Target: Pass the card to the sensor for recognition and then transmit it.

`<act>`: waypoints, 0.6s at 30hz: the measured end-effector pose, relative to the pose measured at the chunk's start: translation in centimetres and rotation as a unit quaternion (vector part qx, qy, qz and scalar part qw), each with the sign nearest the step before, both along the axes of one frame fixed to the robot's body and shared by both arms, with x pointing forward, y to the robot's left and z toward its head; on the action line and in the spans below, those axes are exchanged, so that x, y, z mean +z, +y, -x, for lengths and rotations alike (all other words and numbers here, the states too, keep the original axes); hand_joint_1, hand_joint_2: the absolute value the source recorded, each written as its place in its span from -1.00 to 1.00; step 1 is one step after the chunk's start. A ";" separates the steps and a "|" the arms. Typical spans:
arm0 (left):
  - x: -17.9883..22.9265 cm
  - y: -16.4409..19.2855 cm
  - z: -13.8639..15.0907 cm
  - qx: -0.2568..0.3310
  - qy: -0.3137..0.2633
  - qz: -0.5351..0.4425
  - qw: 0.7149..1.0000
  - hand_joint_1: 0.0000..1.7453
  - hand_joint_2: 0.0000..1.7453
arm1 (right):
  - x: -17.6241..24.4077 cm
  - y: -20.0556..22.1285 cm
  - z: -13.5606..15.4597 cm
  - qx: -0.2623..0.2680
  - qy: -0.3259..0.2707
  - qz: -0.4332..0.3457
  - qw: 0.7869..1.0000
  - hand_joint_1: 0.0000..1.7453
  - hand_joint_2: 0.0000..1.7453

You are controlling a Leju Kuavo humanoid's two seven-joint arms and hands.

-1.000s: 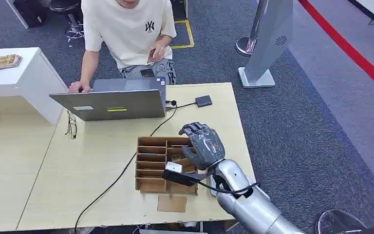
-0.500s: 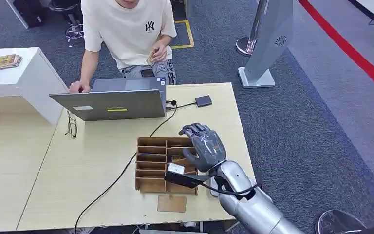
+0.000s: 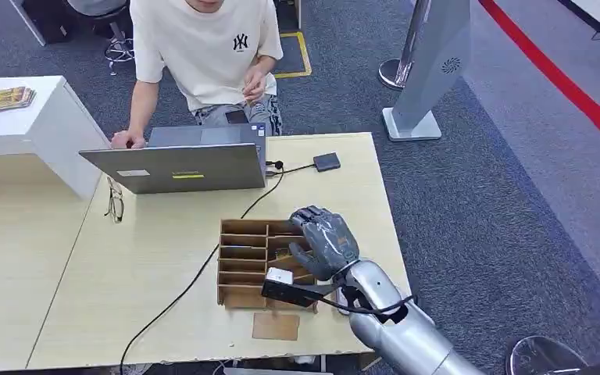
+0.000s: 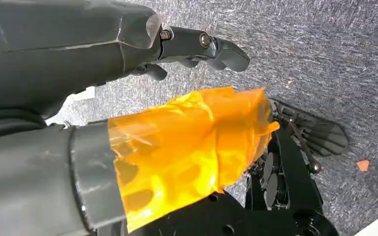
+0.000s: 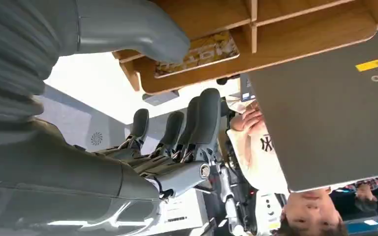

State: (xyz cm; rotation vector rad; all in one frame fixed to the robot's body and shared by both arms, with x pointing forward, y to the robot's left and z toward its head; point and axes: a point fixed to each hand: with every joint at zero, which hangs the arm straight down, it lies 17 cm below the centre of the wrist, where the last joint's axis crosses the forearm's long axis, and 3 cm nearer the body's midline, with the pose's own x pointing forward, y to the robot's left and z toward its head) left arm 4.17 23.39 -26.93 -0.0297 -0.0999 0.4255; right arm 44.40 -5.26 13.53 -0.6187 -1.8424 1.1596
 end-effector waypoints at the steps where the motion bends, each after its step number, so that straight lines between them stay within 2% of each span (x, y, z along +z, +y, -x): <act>1: 0.0 0.0 0.0 0.000 0.000 0.000 1.000 -1.00 -1.00 | -0.1 0.1 0.1 0.002 0.001 0.001 1.000 -0.02 1.00; 5: 0.0 0.1 0.0 0.000 -0.001 -0.001 1.000 -1.00 -1.00 | -0.4 0.5 0.3 0.007 0.006 0.003 1.000 0.04 1.00; 10: 0.0 0.2 -0.3 0.000 -0.004 -0.005 1.000 -1.00 -1.00 | -0.7 0.9 0.5 0.010 0.010 0.004 1.000 -0.10 1.00; 18: 0.0 0.3 -0.5 -0.002 -0.005 -0.008 1.000 -1.00 -1.00 | -1.4 1.0 0.6 0.012 0.020 0.003 1.000 -0.02 1.00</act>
